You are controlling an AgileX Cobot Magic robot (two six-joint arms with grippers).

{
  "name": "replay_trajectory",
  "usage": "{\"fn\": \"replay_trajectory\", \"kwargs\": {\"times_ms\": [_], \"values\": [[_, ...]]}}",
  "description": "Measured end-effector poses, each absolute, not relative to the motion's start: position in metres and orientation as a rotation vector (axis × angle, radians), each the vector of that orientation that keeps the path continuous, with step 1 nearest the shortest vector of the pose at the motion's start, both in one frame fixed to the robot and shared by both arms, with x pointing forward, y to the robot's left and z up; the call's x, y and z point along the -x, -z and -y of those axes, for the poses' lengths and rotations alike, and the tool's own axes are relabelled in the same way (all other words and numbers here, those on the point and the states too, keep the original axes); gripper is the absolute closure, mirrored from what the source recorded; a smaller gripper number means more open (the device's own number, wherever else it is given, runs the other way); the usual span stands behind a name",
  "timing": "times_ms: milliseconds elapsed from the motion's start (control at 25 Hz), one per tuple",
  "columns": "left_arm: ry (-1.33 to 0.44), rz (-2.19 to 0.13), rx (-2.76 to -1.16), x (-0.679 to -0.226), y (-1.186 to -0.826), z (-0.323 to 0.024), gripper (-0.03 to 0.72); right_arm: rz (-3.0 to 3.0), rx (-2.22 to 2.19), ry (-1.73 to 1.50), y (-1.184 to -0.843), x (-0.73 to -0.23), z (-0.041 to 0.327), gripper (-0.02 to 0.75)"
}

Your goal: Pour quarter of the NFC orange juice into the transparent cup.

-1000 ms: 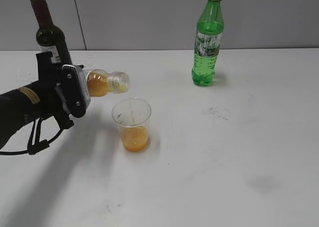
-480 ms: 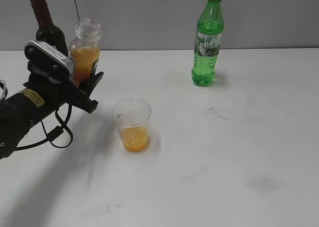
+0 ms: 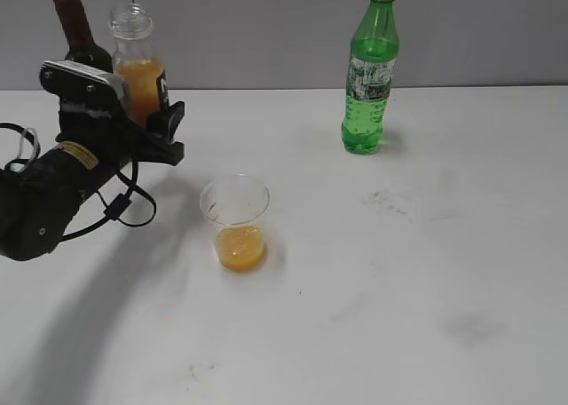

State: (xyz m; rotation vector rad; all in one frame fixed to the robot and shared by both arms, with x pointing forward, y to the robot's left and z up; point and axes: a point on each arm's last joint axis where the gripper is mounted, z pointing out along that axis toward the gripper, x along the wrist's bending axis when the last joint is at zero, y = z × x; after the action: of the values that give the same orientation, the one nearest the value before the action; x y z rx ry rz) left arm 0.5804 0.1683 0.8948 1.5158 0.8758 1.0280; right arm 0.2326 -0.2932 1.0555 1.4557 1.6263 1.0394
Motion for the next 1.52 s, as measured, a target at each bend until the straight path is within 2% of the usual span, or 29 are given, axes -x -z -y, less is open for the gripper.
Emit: {"fn": "replay_trajectory", "kwargs": {"times_ms": [280, 640, 840, 920, 1040, 1080, 1520], "values": [[-1.000, -0.908, -1.510, -0.604, -0.869, -0.159, 0.223, -1.626, -1.456, -1.039, -1.055, -0.233, 0.293, 0.148], [-0.931, -1.012, -1.545, -0.609, -0.836, -0.160, 0.223, -1.626, -1.456, -1.039, -1.055, -0.233, 0.293, 0.148], [-0.934, -1.009, -1.537, -0.610, -0.834, -0.160, 0.221, -1.626, -1.456, -1.039, -1.055, -0.233, 0.293, 0.148], [-0.935, -1.012, -1.537, -0.610, -0.834, -0.161, 0.181, -1.626, -1.456, -1.039, -1.055, -0.233, 0.293, 0.148], [-0.935, -1.012, -1.537, -0.610, -0.834, -0.161, 0.050, -1.626, -1.456, -1.039, -1.055, -0.233, 0.293, 0.148], [-0.935, -1.012, -1.537, -0.610, -0.834, -0.161, 0.031, -1.626, -1.456, -1.039, -1.055, -0.233, 0.293, 0.148], [-0.926, -1.026, -1.560, -0.571, -0.841, -0.176, 0.008, -1.626, -1.456, -1.039, -1.055, -0.233, 0.293, 0.148]]}}
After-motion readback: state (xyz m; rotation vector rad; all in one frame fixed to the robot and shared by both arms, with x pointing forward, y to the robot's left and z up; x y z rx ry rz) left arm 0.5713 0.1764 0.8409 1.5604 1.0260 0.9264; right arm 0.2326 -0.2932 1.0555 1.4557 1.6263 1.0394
